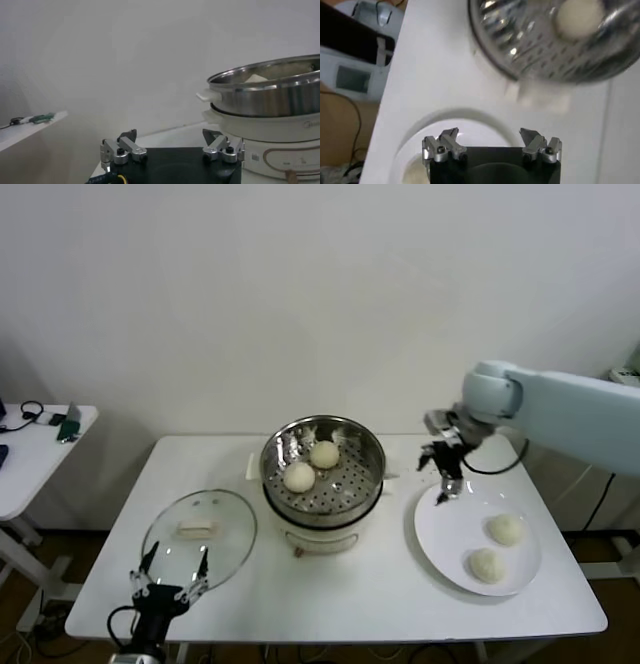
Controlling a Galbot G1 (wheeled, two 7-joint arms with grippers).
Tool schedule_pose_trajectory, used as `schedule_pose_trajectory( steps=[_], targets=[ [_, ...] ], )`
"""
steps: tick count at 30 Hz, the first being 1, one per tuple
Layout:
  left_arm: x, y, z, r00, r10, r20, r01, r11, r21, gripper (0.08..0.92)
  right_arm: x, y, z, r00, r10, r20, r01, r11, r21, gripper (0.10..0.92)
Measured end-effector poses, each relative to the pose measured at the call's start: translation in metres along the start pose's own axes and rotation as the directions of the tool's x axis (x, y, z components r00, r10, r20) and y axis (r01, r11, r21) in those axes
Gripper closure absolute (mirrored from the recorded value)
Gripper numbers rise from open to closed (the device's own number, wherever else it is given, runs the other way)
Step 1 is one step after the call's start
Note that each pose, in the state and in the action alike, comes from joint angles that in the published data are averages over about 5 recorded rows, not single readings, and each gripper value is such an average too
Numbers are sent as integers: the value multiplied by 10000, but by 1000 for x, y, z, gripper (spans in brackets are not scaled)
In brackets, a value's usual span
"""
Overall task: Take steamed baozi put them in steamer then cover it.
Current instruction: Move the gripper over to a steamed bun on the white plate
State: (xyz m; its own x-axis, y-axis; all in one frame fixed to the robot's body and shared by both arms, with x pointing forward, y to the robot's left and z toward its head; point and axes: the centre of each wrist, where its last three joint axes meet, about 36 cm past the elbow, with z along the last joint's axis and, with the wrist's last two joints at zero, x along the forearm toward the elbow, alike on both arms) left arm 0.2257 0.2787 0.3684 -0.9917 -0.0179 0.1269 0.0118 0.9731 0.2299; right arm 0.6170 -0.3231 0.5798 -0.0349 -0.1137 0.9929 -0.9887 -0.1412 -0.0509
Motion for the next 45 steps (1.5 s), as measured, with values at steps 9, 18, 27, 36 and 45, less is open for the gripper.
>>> schedule_pose_trajectory(
  steps=[9,18,27,36,45],
  targets=[
    [-3,-2,-2,10000,-76,-57,76,10000,-25,177,-57,40,49,9979,-506,-405,488,9979,-433,200],
    [-3,-5,0,9998,-140,-164,139,9999,-50,177,-90,56,69,9937,-842,-745,793,9946,-663,200],
    [-3,-5,3,9996,-161,-243,159,9998,-71,177,-108,60,74,9902,-1053,-917,990,9925,-712,200],
    [-1,-5,5,9994,-155,-303,153,9998,-84,177,-115,58,75,9891,-1117,-962,1056,9922,-658,279],
    [0,-5,5,9994,-151,-306,148,9998,-92,177,-114,57,76,9889,-1133,-965,1080,9924,-583,334]
  ],
)
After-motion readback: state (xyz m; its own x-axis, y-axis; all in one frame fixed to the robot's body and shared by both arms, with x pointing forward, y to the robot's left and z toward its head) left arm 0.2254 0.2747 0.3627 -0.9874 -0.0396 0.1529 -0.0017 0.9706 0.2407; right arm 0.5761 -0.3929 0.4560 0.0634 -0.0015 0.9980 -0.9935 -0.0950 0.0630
